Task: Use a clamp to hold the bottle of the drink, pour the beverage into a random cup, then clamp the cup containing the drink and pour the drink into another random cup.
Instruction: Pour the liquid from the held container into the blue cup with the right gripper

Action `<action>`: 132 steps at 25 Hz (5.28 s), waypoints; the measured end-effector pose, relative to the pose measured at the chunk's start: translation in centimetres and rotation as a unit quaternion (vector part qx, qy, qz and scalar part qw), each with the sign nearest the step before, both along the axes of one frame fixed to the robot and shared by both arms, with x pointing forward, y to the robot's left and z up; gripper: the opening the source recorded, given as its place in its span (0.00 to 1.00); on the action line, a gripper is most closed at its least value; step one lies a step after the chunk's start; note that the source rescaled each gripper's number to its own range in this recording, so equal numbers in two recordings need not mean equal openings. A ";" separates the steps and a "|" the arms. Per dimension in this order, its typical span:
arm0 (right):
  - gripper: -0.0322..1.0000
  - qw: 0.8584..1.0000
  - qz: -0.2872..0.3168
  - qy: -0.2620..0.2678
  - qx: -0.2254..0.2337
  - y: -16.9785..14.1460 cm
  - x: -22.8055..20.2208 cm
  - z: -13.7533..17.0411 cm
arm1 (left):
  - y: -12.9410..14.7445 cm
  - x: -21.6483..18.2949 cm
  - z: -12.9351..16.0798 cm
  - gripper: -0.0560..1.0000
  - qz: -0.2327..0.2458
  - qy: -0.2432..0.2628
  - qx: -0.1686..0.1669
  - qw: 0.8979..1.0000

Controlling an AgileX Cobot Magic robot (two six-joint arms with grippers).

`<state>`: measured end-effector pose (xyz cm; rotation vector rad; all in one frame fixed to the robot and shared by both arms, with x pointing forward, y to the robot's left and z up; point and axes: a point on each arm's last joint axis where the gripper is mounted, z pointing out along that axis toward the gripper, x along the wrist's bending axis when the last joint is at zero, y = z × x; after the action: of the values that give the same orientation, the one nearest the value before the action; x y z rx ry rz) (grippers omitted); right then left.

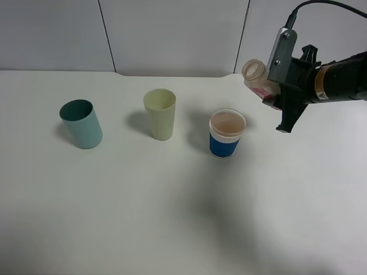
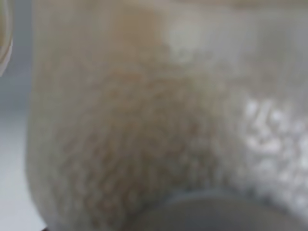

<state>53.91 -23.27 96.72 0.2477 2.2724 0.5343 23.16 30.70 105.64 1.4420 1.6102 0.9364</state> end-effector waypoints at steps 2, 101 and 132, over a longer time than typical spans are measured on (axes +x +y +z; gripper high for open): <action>0.05 1.000 0.010 0.001 -0.026 0.2 -0.1 -0.2 | 0.0 0.0 0.0 1.00 0.000 0.000 0.000 1.000; 0.05 0.960 0.116 -0.028 -0.254 1.8 -0.4 0.1 | 0.0 0.0 0.0 1.00 0.000 0.000 0.000 1.000; 0.05 0.947 0.126 -0.016 -0.295 3.3 -0.3 -0.2 | 0.0 0.0 0.0 1.00 0.000 0.000 0.000 1.000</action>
<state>53.63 -20.00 96.50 -0.3520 2.3292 -0.0365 23.16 30.70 105.64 1.4420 1.6102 0.9364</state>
